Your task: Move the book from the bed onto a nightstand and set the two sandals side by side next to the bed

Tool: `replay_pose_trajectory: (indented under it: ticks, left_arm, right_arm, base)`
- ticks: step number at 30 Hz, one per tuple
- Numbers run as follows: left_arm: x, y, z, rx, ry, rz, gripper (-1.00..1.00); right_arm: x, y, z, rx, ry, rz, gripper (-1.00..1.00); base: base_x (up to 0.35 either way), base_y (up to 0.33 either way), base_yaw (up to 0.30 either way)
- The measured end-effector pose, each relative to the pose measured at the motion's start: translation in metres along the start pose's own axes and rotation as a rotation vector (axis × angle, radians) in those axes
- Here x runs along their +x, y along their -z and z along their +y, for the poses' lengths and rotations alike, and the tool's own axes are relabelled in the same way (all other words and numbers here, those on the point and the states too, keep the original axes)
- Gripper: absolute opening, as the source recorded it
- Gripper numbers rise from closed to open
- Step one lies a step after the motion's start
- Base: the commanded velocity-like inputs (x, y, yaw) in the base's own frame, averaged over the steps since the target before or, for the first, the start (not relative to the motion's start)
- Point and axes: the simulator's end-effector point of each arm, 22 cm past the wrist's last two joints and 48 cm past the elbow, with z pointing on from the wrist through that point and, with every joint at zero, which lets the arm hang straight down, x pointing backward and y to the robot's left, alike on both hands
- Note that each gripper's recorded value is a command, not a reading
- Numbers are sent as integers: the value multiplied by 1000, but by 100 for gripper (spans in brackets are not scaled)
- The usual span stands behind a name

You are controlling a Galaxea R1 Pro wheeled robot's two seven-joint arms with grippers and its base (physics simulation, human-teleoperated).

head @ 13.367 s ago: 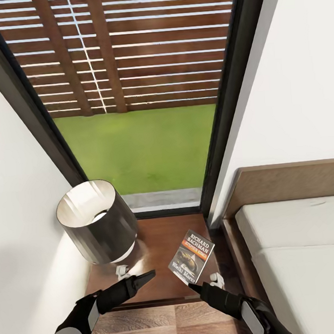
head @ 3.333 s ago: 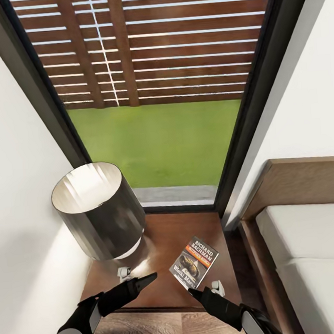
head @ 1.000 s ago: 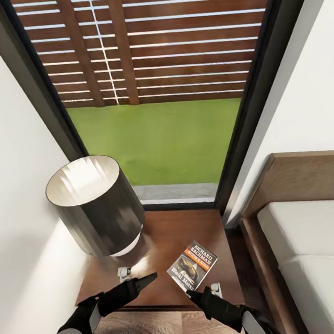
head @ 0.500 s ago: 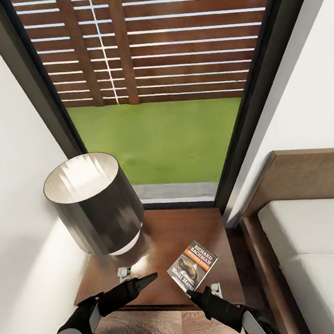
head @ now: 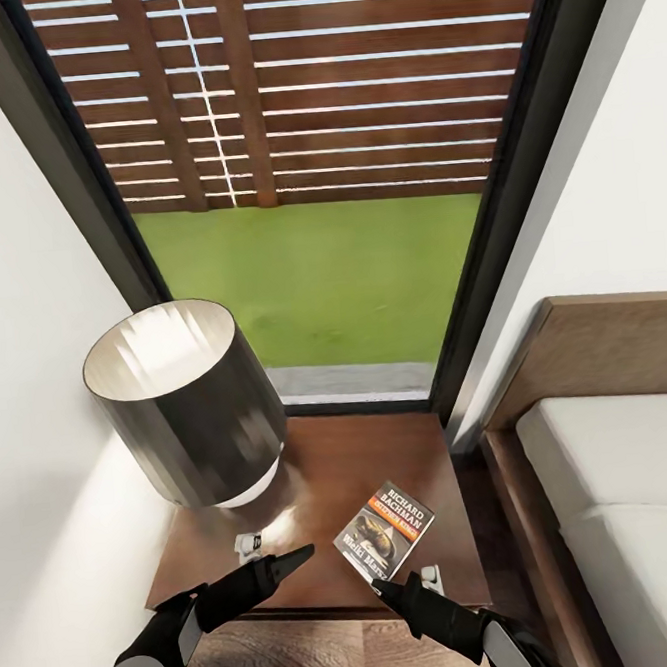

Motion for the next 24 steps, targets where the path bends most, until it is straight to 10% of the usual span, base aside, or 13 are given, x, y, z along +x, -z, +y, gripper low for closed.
replay_pose_trajectory:
  ticks: [24]
  left_arm:
    - [11, 2, 23, 0, 0, 0, 100]
  right_arm:
    - [-3, -7, -24, 0, 1, -1, -100]
  base:
    - [0, 0, 0]
